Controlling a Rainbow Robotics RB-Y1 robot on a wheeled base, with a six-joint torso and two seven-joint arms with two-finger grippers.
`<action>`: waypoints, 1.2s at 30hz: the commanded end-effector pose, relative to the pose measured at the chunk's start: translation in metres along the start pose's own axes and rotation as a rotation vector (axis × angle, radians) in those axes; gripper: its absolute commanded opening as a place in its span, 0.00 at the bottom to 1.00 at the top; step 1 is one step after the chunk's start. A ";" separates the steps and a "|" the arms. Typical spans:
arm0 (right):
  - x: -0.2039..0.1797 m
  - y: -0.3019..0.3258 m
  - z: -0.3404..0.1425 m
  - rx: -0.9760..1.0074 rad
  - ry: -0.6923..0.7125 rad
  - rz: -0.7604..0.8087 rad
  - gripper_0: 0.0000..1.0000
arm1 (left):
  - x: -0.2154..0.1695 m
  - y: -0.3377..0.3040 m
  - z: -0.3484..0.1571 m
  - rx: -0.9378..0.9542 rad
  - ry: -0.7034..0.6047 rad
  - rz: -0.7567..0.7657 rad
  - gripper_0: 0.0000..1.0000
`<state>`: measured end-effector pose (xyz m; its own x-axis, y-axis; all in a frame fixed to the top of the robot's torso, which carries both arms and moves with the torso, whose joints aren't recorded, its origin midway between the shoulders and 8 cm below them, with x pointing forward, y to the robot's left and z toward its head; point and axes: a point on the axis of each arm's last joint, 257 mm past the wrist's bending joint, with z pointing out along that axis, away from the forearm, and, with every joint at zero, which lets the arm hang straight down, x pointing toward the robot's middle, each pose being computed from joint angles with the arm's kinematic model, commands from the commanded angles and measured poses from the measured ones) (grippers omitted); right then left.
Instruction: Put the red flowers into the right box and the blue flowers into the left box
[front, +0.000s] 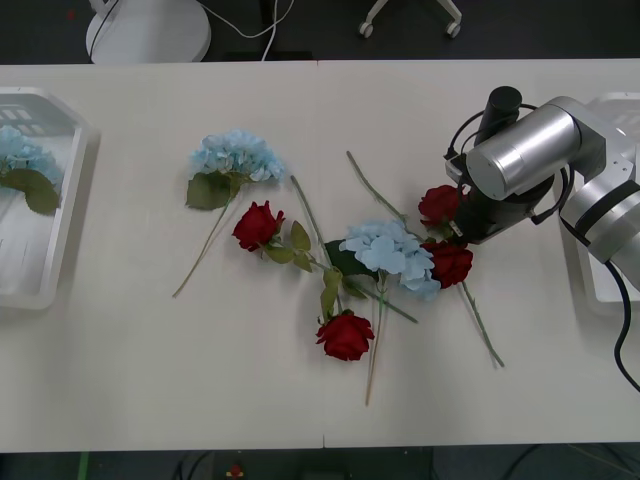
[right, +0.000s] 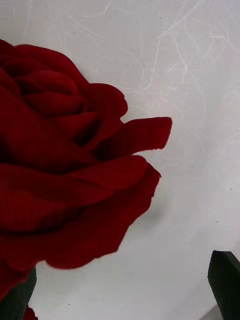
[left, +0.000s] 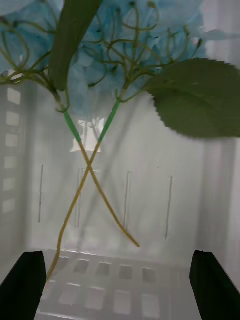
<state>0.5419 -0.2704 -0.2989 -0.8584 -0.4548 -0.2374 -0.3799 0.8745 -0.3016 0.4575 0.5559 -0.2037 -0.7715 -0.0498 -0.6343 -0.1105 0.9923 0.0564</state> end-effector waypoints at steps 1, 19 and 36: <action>-0.005 0.002 -0.005 -0.017 -0.017 0.073 1.00 | -0.037 -0.051 -0.032 0.107 -0.086 0.024 0.88; -0.006 0.018 -0.023 -0.120 -0.011 0.085 1.00 | -0.073 -0.303 0.046 0.361 -0.225 0.174 0.99; -0.005 0.031 -0.007 -0.089 -0.022 0.075 1.00 | -0.068 -0.402 0.098 0.380 -0.215 0.274 1.00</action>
<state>0.5340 -0.2629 -0.2966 -0.8914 -0.3708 -0.2605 -0.3209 0.9224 -0.2151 0.5997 0.2015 -0.2809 -0.6205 0.2280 -0.7504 0.3412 0.9400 0.0035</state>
